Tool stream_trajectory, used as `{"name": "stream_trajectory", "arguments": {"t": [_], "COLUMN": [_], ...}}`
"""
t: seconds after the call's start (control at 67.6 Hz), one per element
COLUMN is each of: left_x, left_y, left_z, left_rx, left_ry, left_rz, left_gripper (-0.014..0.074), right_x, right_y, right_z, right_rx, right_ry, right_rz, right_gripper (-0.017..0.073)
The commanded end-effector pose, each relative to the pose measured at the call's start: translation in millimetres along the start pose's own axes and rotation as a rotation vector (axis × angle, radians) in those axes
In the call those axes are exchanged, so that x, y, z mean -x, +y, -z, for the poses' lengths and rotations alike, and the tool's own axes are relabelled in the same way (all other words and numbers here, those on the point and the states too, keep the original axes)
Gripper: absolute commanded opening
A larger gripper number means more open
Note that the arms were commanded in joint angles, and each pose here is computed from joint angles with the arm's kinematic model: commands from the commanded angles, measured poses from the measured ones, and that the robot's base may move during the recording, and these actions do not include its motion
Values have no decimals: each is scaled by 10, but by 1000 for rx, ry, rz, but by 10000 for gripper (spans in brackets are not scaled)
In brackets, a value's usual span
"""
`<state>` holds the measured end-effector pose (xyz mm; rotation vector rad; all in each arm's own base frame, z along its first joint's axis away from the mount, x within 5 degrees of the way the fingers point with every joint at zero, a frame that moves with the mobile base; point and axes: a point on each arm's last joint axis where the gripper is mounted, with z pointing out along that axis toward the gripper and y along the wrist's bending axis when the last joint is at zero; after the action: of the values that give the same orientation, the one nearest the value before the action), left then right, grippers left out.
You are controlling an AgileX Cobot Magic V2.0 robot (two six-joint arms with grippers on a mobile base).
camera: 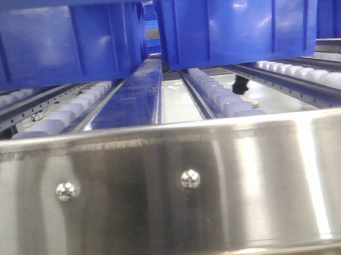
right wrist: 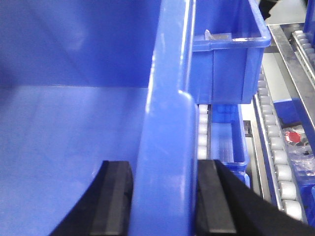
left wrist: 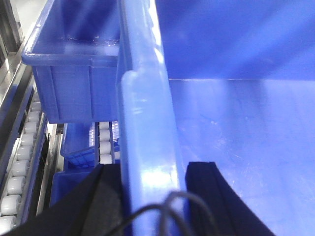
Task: Move blue bin to conveyor side
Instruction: 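Lift the blue bin with both grippers and pull it off the shelf, then hold the bin with both grippers while the base drives to the table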
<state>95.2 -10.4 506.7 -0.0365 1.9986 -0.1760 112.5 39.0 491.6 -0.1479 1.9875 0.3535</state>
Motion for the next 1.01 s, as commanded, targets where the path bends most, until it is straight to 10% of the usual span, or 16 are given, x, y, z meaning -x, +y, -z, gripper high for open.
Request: {"name": "stream_trajectory", "arguments": {"t": [0.0, 0.992], "left_x": [111, 115], "left_y": [38, 42], "left_z": [100, 86], "left_rx": [49, 53], "left_ry": [-136, -133], "left_rz": [-47, -45], "left_gripper": [-9, -9], "right_x": [140, 140], "right_y": [-37, -37], "right_z": [112, 112], "right_rx": [-47, -47], "right_ry": [-162, -162], "right_rz": [62, 62], "right_gripper": [-81, -81]}}
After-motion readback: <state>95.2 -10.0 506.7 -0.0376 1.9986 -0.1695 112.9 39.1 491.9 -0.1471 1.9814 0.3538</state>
